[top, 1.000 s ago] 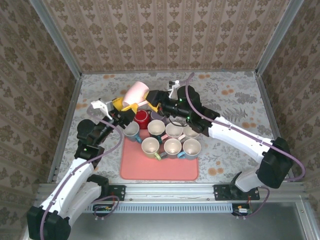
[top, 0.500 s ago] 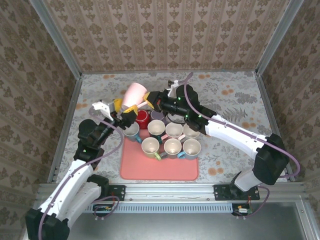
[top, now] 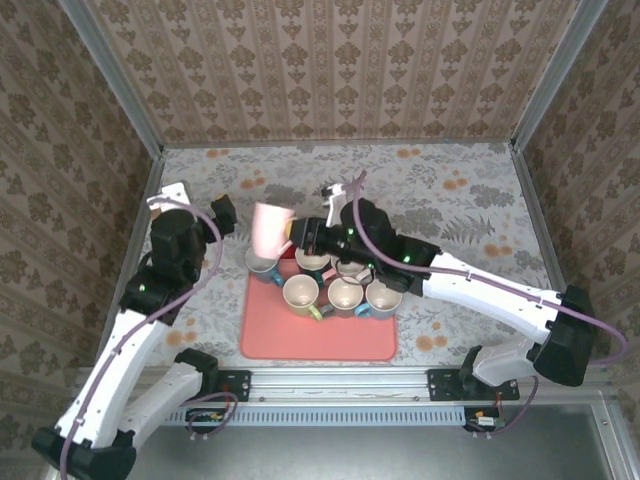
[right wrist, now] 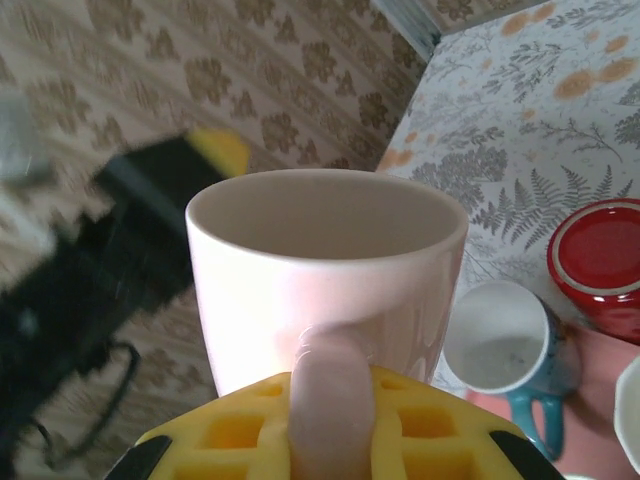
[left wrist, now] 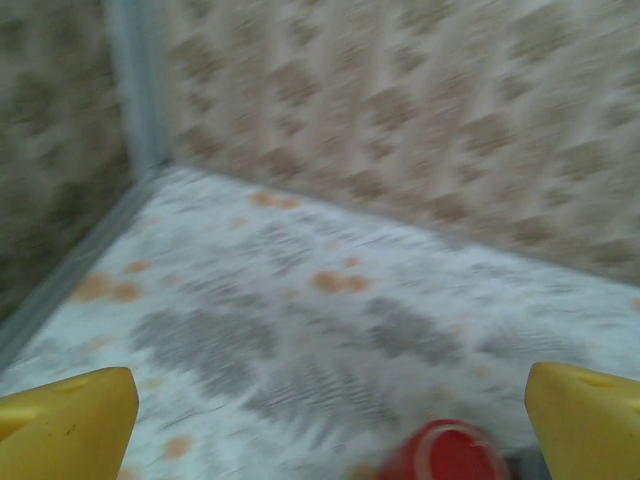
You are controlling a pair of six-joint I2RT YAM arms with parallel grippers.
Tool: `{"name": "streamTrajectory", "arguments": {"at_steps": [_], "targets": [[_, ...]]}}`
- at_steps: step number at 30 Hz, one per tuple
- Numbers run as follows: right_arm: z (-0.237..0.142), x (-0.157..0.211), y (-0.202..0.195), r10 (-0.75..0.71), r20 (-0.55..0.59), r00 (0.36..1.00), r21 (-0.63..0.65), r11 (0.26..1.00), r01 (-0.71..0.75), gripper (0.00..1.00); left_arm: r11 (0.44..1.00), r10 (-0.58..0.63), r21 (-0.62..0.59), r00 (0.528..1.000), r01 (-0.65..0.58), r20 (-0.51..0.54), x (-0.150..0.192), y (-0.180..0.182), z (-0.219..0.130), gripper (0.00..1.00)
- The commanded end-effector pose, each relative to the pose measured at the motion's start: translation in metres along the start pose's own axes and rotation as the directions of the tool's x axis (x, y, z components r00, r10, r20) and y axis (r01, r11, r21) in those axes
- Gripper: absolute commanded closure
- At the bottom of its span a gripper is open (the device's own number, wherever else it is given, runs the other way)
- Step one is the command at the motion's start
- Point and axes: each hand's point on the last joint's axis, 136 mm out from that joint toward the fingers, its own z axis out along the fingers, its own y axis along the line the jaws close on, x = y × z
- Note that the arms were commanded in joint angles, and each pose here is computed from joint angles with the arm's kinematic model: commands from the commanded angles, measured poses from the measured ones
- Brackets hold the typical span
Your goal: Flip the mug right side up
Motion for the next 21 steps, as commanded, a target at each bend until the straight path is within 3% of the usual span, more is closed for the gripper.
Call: {"name": "streamTrajectory", "arguments": {"at_steps": [1, 4, 9, 12, 16, 21], "targets": [[-0.009, -0.001, 0.014, -0.265, 0.067, 0.962, 0.036, 0.964, 0.263, 1.0, 0.925, 0.076, -0.362, 0.99, -0.115, -0.12, 0.015, 0.061, -0.006, 0.0], [-0.008, 0.017, 0.028, -0.416, 0.064, 0.907, 0.041, 0.909, 0.414, 1.0, 0.883, 0.094, -0.446, 0.986, -0.147, -0.14, 0.013, 0.072, -0.008, 0.0], [-0.002, 0.042, 0.03, -0.546, 0.05, 0.836, 0.09, 0.836, 0.541, 1.0, 0.838, 0.015, -0.543, 0.998, -0.042, -0.055, 0.013, 0.098, -0.022, 0.0], [0.008, 0.063, 0.029, -0.588, 0.012, 0.809, 0.091, 0.806, 0.585, 1.0, 0.83, -0.023, -0.557, 0.999, 0.004, -0.028, 0.015, 0.106, -0.027, 0.0], [0.017, 0.091, 0.037, -0.69, -0.013, 0.724, 0.076, 0.721, 0.689, 1.0, 0.824, -0.042, -0.565, 0.999, 0.026, -0.016, 0.017, 0.11, -0.029, 0.0], [0.027, 0.126, 0.053, -0.748, 0.04, 0.663, 0.018, 0.664, 0.748, 1.0, 0.829, -0.062, -0.557, 0.998, 0.046, -0.01, 0.019, 0.11, -0.027, 0.0]]}}
